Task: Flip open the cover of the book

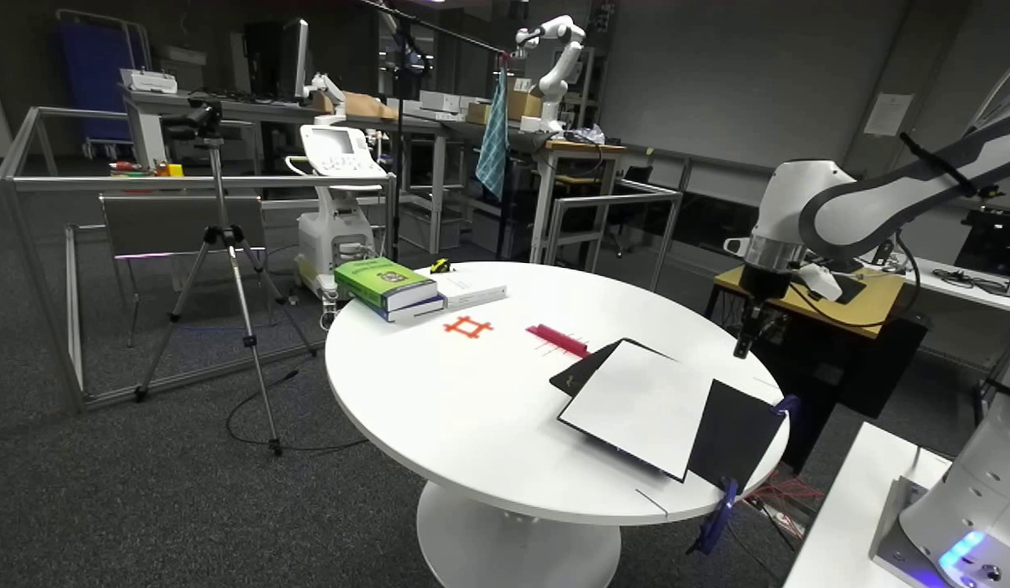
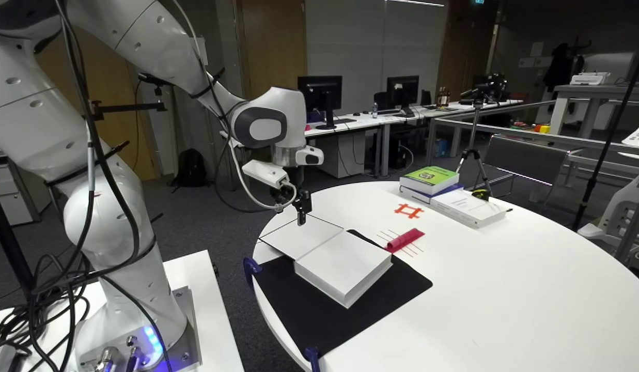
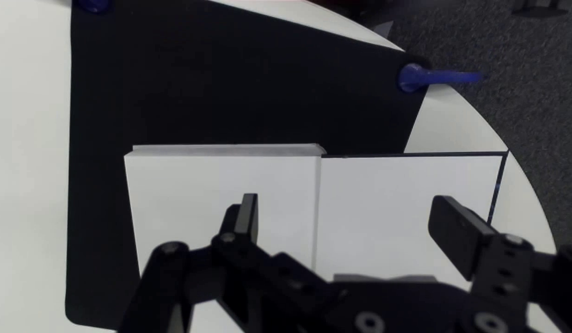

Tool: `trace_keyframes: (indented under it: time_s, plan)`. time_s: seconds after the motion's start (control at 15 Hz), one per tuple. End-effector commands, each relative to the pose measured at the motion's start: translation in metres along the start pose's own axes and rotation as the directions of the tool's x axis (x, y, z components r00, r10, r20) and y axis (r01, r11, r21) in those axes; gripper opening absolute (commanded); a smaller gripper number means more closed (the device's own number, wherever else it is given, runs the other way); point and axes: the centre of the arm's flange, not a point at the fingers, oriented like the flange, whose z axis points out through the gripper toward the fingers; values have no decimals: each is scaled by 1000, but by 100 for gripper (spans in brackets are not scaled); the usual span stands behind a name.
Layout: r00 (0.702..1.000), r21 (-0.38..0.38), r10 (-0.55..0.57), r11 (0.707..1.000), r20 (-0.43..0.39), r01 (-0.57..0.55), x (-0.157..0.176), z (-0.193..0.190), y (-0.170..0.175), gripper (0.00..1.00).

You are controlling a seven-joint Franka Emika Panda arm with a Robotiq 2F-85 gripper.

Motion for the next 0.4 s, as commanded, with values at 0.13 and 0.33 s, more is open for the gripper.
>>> trace_keyframes:
  time_s: [0.13,0.33]
  plan:
    - [1000,2,5,1000,6,-5,0,1,0,100]
    - [1000,2,5,1000,8,-5,0,2,0,100]
